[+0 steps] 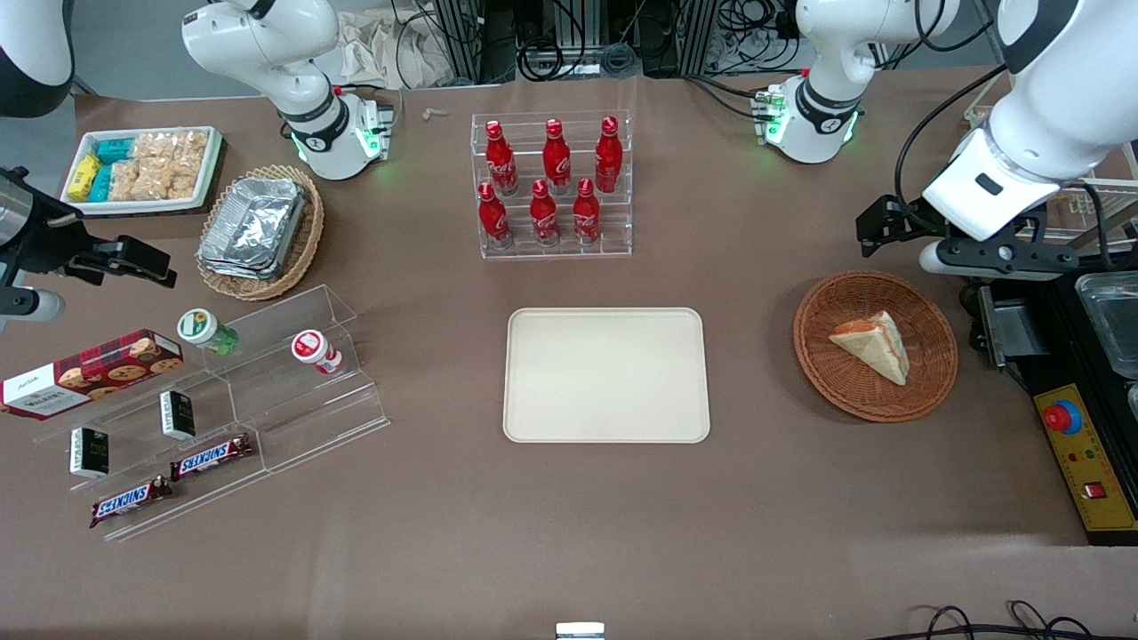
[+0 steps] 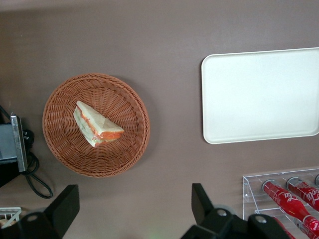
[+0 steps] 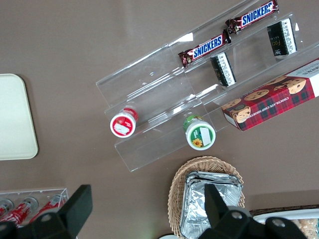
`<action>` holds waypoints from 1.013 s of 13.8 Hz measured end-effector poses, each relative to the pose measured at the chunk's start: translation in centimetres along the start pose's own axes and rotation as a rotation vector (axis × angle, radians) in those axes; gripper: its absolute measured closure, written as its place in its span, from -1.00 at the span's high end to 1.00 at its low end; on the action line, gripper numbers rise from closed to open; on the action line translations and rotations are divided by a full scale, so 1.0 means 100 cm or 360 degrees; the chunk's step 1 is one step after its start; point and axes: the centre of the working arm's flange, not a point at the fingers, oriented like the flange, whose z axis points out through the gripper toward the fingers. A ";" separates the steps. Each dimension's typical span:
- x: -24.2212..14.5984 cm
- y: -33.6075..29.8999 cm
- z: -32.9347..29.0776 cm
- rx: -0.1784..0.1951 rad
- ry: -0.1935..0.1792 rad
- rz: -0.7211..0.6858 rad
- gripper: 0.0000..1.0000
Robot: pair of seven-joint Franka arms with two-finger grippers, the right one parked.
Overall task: Place sandwich from basket to tray
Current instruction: 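Move the left gripper over the wicker basket above the sandwich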
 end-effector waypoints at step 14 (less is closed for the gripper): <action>-0.002 -0.034 0.014 0.0039 -0.0115 -0.0285 1.00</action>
